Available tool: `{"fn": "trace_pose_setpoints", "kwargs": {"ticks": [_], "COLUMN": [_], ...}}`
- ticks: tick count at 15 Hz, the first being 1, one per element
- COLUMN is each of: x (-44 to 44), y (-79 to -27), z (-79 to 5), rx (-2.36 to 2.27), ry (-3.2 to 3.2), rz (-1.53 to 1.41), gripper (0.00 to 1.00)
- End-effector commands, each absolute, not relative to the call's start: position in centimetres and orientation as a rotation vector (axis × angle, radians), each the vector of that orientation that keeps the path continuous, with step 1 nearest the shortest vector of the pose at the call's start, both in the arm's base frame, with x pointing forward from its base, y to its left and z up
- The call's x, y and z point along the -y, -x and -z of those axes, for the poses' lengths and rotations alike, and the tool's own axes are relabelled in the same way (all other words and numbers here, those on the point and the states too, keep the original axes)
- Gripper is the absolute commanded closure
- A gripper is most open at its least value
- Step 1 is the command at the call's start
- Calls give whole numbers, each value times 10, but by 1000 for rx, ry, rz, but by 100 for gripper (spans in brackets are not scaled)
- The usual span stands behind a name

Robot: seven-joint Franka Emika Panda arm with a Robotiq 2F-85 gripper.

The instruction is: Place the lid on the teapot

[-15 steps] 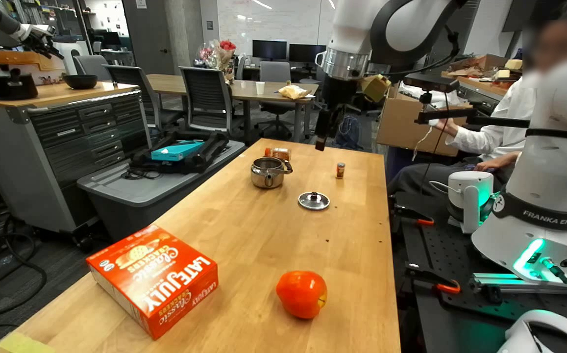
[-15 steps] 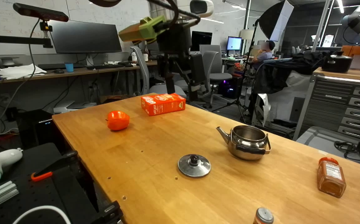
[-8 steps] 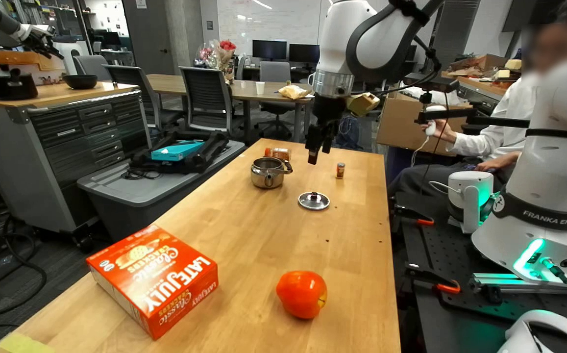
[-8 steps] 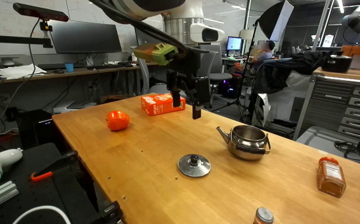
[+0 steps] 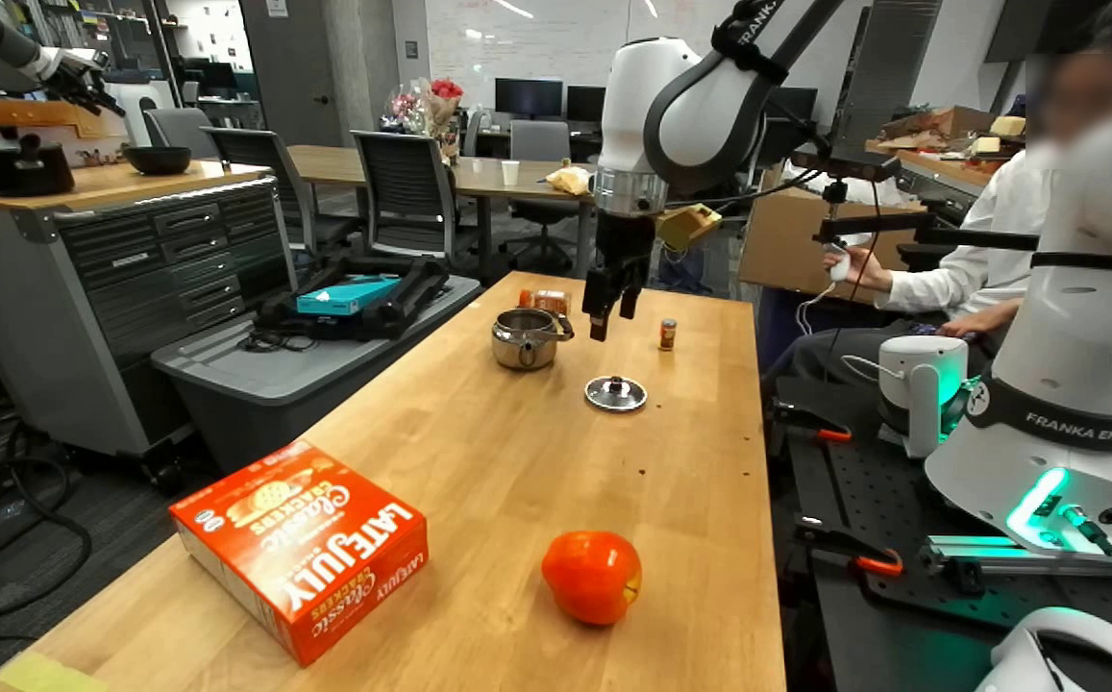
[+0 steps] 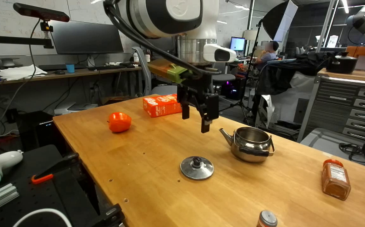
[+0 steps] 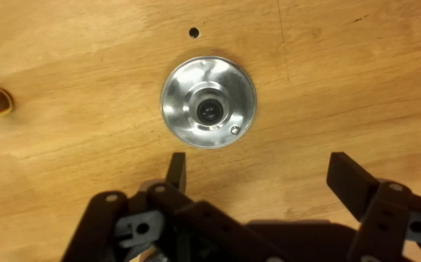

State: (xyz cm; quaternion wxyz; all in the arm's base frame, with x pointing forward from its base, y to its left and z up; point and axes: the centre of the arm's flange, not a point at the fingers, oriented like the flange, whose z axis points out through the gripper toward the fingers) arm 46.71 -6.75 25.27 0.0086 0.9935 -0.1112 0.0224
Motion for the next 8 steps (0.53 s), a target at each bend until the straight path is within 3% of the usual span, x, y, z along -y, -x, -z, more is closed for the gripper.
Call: {"fn": "trace_pose_setpoints", "kwargs": {"ticks": [1, 8], "x": [73, 75], "y": [-488, -489], "z": [-237, -210], "rx": [429, 485], "ry": [-3121, -3083], "rz": [-112, -40], "gripper": [0, 0]}}
